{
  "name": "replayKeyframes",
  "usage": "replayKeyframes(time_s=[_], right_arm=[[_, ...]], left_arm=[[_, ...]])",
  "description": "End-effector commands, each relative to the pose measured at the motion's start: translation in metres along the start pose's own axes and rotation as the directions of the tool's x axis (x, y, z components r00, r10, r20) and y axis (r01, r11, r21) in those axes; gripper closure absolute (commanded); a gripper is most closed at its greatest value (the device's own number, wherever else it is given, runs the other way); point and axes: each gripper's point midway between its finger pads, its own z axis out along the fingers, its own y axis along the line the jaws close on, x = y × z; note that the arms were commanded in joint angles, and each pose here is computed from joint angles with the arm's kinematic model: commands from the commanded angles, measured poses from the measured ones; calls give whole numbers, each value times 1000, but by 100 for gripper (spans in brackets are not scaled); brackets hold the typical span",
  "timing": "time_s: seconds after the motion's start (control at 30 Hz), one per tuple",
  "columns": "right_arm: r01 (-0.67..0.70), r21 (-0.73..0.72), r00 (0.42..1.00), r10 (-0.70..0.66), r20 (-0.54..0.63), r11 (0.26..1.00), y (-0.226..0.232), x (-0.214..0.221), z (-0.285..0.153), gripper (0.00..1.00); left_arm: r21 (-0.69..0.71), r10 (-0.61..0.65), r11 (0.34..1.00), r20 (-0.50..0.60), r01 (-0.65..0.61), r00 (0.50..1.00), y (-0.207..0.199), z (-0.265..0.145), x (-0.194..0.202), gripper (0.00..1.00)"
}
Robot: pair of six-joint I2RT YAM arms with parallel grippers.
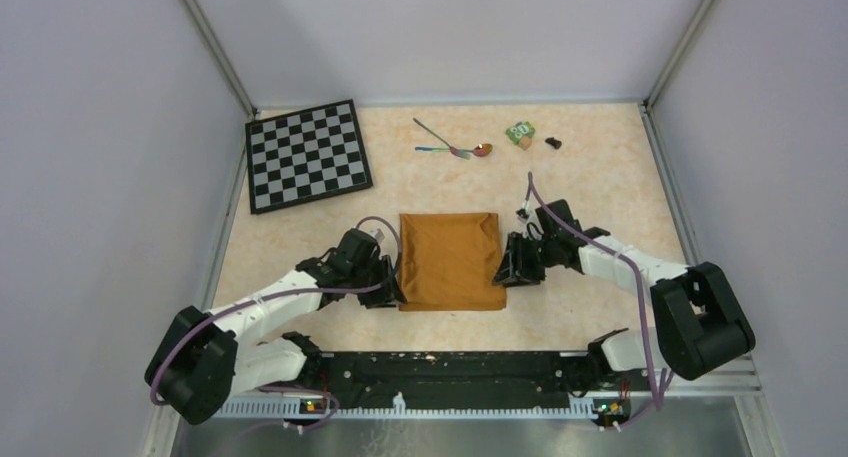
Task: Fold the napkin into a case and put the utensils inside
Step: Smooth out the square-folded napkin at the center of the board.
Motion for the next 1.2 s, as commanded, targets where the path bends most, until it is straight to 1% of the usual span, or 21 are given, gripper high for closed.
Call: replayKeyframes(time_s=[0.0, 0.1, 0.2, 0.37, 0.57, 0.7, 0.77, 0.9, 1.0, 1.17], right_arm=[[-52, -76, 998, 49, -42, 996, 16, 20, 3, 65], [-59, -57, 996, 55, -73, 997, 10, 30, 8, 69], [-61, -40, 995, 58, -77, 997, 7, 33, 8, 69], [-62, -15, 995, 60, -77, 998, 0, 40, 4, 64], [-69, -2, 995, 69, -72, 998, -3, 43, 2, 61], [-75, 4, 994, 76, -80, 997, -5, 46, 2, 61], [-76, -10, 994, 75, -84, 997, -4, 48, 3, 61], [-79, 0, 993, 79, -85, 997, -5, 47, 3, 61], [-71, 8, 995, 72, -76, 997, -5, 46, 1, 58], [-75, -5, 995, 75, -72, 997, -3, 44, 3, 57]], left_arm=[[74, 6, 997, 21, -7, 1000, -14, -5, -1, 62], [77, 5, 997, 8, -5, 1000, -14, -2, 0, 66], [74, 6, 997, 1, -6, 1000, -14, 0, 1, 67], [70, 4, 998, 17, -6, 1000, -15, -1, -3, 66], [46, 8, 999, 2, -8, 1000, -9, 3, 1, 67], [36, 11, 999, 13, -12, 1000, -7, 3, -1, 73], [31, 12, 999, 13, -13, 1000, -6, 3, -1, 74], [26, 12, 1000, 5, -12, 1000, -4, 5, 1, 80], [25, 12, 1000, 4, -12, 1000, -3, 5, 1, 84], [33, 11, 999, 2, -12, 1000, -4, 4, 2, 89]])
